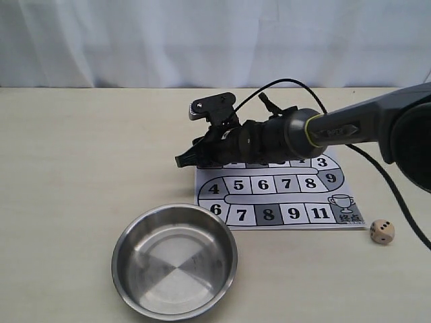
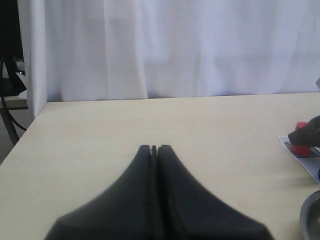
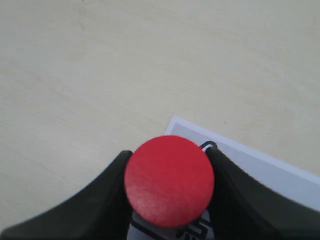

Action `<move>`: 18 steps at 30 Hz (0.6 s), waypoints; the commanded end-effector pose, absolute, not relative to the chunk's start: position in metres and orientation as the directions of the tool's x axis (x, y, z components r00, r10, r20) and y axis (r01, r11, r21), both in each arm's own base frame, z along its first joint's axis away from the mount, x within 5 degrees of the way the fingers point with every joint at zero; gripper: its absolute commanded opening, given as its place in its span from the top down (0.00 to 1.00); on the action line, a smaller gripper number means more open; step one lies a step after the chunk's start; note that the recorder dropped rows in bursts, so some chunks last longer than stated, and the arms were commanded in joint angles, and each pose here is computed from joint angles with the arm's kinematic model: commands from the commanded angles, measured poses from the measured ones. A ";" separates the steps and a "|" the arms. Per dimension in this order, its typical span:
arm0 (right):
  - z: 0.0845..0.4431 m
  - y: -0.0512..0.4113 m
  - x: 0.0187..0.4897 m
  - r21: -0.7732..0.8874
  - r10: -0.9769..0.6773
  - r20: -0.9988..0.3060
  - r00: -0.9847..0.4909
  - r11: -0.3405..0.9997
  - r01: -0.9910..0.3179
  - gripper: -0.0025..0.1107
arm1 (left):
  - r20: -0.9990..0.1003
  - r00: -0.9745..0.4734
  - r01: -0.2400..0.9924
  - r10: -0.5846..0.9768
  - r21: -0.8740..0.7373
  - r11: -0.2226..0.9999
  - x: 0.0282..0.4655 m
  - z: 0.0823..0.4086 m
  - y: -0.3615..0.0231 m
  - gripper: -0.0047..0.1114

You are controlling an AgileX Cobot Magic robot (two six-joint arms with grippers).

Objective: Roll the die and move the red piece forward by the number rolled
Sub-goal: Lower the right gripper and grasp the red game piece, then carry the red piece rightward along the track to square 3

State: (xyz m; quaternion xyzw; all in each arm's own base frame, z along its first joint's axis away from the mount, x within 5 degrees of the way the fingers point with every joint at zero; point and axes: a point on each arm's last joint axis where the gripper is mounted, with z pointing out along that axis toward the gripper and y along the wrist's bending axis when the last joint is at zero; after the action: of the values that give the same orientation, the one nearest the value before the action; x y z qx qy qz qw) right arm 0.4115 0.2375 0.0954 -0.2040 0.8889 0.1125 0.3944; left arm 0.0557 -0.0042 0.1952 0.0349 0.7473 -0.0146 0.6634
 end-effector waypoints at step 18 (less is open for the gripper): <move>0.134 0.193 0.425 0.069 -0.239 -0.707 -0.666 0.913 -0.402 0.94 | -0.994 -0.106 0.072 0.031 0.023 0.997 0.056 0.195 -0.004 0.96</move>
State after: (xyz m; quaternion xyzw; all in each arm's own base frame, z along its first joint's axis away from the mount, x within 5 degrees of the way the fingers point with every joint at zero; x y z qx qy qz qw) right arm 0.4243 0.1945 0.1297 -0.1726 0.9068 0.1120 0.3681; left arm 0.0557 -0.0042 0.1952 0.0349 0.7473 -0.0146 0.6634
